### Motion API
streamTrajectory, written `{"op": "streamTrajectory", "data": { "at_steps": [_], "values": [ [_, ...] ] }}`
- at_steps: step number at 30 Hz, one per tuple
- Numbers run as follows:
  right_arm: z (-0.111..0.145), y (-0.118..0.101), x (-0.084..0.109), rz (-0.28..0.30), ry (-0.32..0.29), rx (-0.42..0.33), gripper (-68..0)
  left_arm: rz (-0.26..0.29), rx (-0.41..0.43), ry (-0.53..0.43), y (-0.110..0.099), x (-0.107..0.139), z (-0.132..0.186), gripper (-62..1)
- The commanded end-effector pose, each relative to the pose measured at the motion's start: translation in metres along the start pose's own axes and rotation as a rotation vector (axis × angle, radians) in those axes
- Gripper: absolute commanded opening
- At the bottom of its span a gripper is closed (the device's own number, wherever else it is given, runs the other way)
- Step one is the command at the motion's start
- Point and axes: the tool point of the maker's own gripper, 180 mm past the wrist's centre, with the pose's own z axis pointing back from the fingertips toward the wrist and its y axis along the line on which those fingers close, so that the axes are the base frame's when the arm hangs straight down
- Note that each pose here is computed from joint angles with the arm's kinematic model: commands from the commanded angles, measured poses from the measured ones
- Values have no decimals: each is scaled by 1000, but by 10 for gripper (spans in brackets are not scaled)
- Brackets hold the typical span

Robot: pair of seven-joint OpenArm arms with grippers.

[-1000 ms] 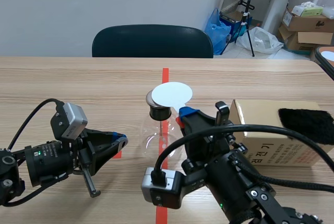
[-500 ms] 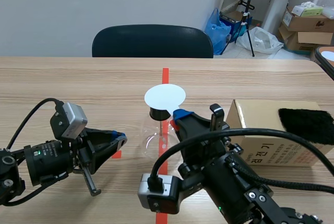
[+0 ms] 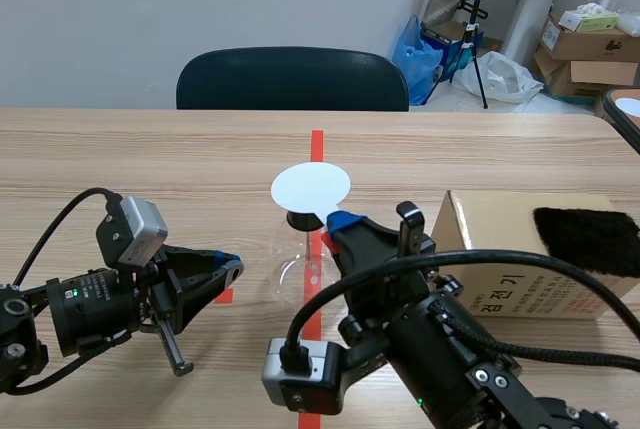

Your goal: Do the electroscope experiment

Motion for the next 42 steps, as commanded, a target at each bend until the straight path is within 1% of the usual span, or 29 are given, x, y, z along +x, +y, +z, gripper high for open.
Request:
{"op": "streamTrajectory", "data": {
  "at_steps": [1, 12, 14, 17, 20, 26, 36, 39, 42],
  "values": [
    [-3, -9, -5, 20, -1, -34, -660, -5, -6, -43, -1, 12, -3, -578],
    [-3, -9, -6, 20, 1, -34, -660, 1, -9, -53, -3, 14, -7, -578],
    [-3, -10, -8, 19, 15, -34, -660, 1, -9, -53, -3, 14, -7, -578],
    [-2, -10, -17, 18, 63, -35, -660, 1, -9, -53, -3, 14, -7, -578],
    [-1, -11, -30, 17, 137, -41, -660, 1, -9, -53, -3, 14, -7, -578],
    [6, -24, -57, 7, 288, -114, -660, 1, -9, -53, -3, 14, -7, -578],
    [23, -23, -96, -4, 527, -117, -660, 1, -9, -53, -3, 14, -7, -578],
    [27, -23, -102, -7, 569, -117, -660, 1, -9, -53, -3, 14, -7, -578],
    [28, -23, -104, -7, 579, -116, -660, 1, -9, -53, -3, 14, -7, -578]
  ]
}}
